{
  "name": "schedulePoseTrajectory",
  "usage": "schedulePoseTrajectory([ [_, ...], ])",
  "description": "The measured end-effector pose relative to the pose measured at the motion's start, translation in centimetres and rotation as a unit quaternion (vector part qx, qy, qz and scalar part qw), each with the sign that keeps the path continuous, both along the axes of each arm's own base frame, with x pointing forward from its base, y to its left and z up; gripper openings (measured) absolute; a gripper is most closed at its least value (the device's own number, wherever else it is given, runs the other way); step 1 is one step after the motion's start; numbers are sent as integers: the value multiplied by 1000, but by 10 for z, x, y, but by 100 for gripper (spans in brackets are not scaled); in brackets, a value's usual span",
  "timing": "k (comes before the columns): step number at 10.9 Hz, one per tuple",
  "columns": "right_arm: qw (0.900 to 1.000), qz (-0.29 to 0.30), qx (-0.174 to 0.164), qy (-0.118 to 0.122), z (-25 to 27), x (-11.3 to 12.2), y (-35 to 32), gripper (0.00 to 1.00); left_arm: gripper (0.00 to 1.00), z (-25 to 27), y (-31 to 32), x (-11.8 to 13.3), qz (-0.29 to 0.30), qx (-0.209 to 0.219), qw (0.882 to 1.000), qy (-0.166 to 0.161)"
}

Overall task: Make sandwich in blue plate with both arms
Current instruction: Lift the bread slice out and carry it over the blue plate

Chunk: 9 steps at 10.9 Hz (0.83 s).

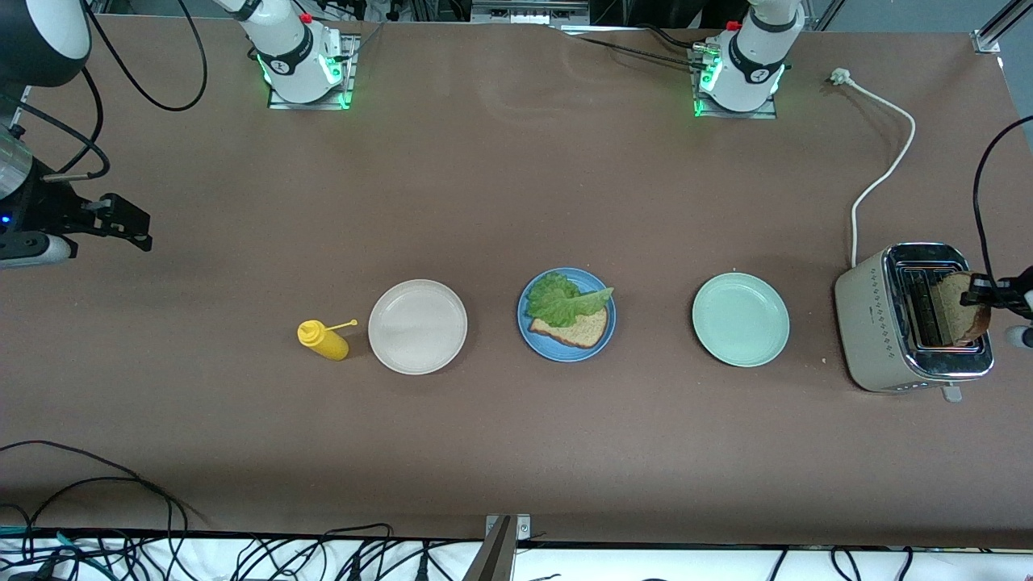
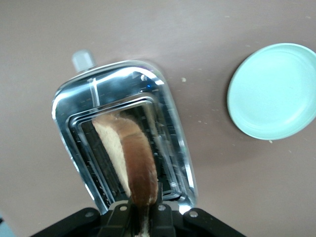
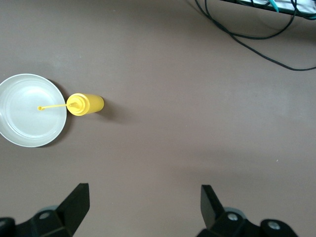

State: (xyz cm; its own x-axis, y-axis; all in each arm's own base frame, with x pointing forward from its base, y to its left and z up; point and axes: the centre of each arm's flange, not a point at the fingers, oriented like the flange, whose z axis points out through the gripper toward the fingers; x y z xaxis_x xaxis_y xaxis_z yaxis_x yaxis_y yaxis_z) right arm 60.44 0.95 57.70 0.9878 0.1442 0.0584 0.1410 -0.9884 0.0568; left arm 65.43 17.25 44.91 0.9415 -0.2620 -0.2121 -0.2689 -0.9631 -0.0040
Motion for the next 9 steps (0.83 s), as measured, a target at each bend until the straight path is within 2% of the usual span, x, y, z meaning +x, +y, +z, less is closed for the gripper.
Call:
schedulePoseTrajectory([
  [2, 1000, 0, 0, 0, -3, 3, 0, 100, 10, 34, -56, 0, -40, 9, 999, -6],
  [5, 1000, 0, -2, -6, 3, 3, 0, 100, 10, 64, -123, -16, -84, 8, 996, 26],
  [6, 1000, 0, -2, -9, 6, 4, 0, 100, 10, 70, -148, -18, -103, 4, 994, 27],
  [8, 1000, -1, -2, -10, 7, 4, 0, 100, 10, 76, -191, -20, -134, -13, 991, 22],
  [9, 1000, -8, -2, -11, 8, 4, -1, 100, 10, 76, -204, -21, -132, -40, 990, 21],
])
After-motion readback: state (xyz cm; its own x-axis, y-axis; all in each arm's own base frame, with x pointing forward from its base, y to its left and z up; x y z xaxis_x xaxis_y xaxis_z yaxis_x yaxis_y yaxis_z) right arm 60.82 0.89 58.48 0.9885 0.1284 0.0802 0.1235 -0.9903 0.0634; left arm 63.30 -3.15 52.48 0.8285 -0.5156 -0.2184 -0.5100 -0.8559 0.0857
